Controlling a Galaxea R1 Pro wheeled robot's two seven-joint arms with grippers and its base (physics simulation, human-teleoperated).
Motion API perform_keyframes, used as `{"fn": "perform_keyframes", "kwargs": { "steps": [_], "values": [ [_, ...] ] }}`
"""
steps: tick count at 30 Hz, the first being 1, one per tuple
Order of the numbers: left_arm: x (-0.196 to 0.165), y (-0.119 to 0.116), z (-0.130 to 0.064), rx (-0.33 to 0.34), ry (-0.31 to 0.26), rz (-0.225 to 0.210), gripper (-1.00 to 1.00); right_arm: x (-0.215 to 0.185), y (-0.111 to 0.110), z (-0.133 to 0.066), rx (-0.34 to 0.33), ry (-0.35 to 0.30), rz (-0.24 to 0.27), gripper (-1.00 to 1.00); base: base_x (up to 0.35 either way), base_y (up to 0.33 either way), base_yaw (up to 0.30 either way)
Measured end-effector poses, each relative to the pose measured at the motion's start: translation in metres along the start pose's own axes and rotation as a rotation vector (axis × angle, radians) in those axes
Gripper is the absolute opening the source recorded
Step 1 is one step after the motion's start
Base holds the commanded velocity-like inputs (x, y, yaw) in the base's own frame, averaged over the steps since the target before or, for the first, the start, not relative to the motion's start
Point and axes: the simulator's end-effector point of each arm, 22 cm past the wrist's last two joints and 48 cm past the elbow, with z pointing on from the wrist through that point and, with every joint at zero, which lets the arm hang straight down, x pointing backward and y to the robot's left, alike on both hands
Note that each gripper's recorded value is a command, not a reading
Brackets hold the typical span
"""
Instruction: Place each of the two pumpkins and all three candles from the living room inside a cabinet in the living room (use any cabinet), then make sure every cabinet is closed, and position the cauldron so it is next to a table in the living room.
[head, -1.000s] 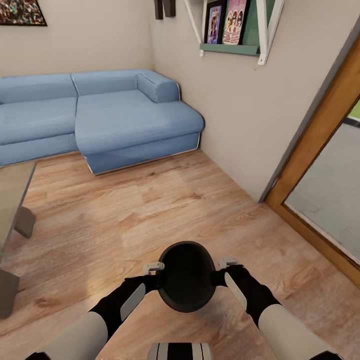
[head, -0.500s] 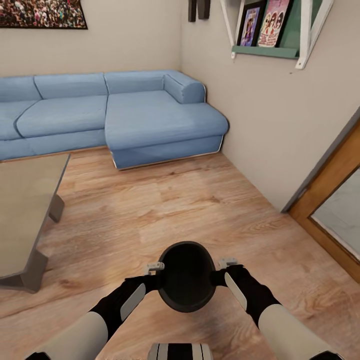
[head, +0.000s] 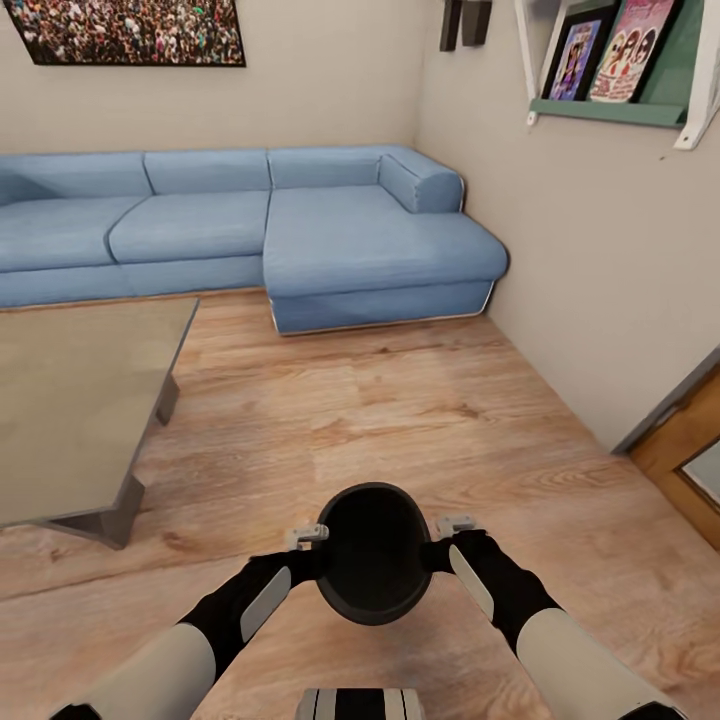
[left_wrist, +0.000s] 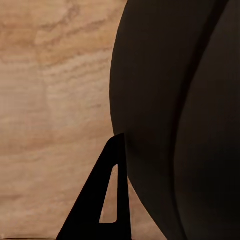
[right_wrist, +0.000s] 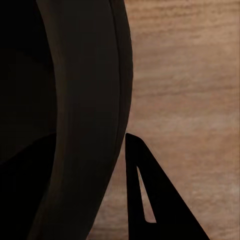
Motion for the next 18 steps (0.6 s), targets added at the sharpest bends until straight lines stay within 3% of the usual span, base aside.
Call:
{"fn": "perform_keyframes", "kwargs": {
  "steps": [18],
  "values": [
    [-0.0075,-0.0015,-0.0054,0.0,-0.016,0.003,-1.0,-0.0069,0.0004,-0.0063,0.001,-0.017,-0.002,-1.0,0.0,0.0,0.261]
  ]
}}
